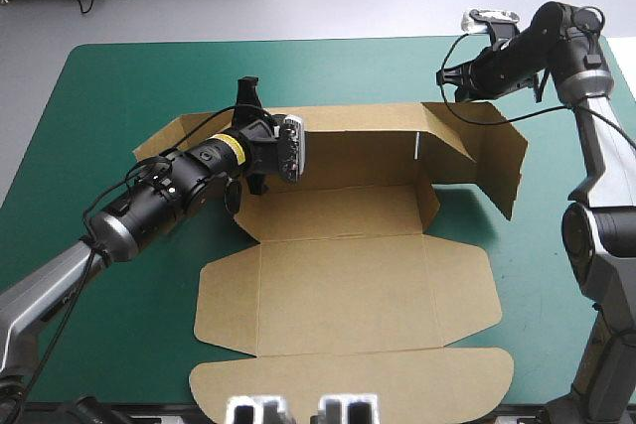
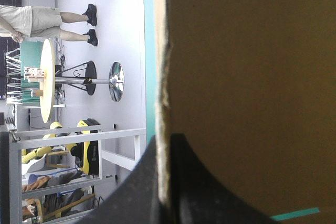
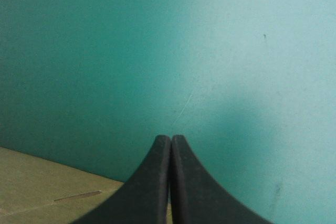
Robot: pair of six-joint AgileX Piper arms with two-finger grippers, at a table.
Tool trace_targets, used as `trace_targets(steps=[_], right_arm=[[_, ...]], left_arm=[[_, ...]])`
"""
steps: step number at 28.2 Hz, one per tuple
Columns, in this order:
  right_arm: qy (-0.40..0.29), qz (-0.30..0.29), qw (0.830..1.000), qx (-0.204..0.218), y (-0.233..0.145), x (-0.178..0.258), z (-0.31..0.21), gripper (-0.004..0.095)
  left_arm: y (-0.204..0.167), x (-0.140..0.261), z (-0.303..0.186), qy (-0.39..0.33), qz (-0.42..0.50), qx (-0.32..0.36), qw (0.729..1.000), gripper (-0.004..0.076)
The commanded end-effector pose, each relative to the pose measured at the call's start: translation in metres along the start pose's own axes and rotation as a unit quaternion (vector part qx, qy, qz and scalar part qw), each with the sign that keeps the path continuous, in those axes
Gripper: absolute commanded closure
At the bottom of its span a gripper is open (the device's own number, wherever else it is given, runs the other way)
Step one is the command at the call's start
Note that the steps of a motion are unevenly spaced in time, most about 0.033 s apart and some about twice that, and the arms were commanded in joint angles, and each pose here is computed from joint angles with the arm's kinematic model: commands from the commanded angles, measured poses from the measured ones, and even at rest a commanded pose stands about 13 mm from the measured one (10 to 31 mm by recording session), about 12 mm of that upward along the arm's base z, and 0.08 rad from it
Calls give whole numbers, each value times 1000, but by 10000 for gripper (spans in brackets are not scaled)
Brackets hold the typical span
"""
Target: Fold the box
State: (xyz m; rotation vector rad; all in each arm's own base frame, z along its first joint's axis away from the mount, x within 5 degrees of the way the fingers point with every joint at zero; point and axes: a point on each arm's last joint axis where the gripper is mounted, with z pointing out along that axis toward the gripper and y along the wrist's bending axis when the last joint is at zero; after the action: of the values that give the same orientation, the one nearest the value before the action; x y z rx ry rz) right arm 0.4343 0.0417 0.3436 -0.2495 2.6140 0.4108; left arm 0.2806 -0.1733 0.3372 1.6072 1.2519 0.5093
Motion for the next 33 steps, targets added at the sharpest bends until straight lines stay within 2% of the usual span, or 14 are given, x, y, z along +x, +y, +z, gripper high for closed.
trace_targets(steps=[1, 4, 10, 15, 20, 30, 32, 33], right_arm=[[-18, -8, 999, -30, 13, 7, -27, 928], [-1, -3, 998, -56, 17, 19, -24, 928], [14, -16, 998, -64, 26, 46, -39, 928], [1, -42, 992, -122, 40, 64, -47, 928], [-29, -49, 992, -114, 38, 87, -37, 928], [-185, -123, 970, -98, 40, 157, -24, 927], [-216, -147, 962, -81, 39, 177, -19, 926], [-231, -178, 953, -80, 41, 193, -16, 926]], left_arm=[[21, -8, -17, -27, -6, -60, 998, 734], [21, -7, -17, -27, -12, -58, 998, 734], [20, -7, -17, -23, -10, -55, 998, 734], [20, -7, -17, -22, -11, -53, 998, 734], [17, -5, -16, -13, -21, -37, 999, 734], [15, -4, -16, -5, -19, -26, 999, 734], [14, -3, -16, 0, -18, -18, 1000, 734], [13, -2, -16, 4, -18, -13, 1000, 734]])
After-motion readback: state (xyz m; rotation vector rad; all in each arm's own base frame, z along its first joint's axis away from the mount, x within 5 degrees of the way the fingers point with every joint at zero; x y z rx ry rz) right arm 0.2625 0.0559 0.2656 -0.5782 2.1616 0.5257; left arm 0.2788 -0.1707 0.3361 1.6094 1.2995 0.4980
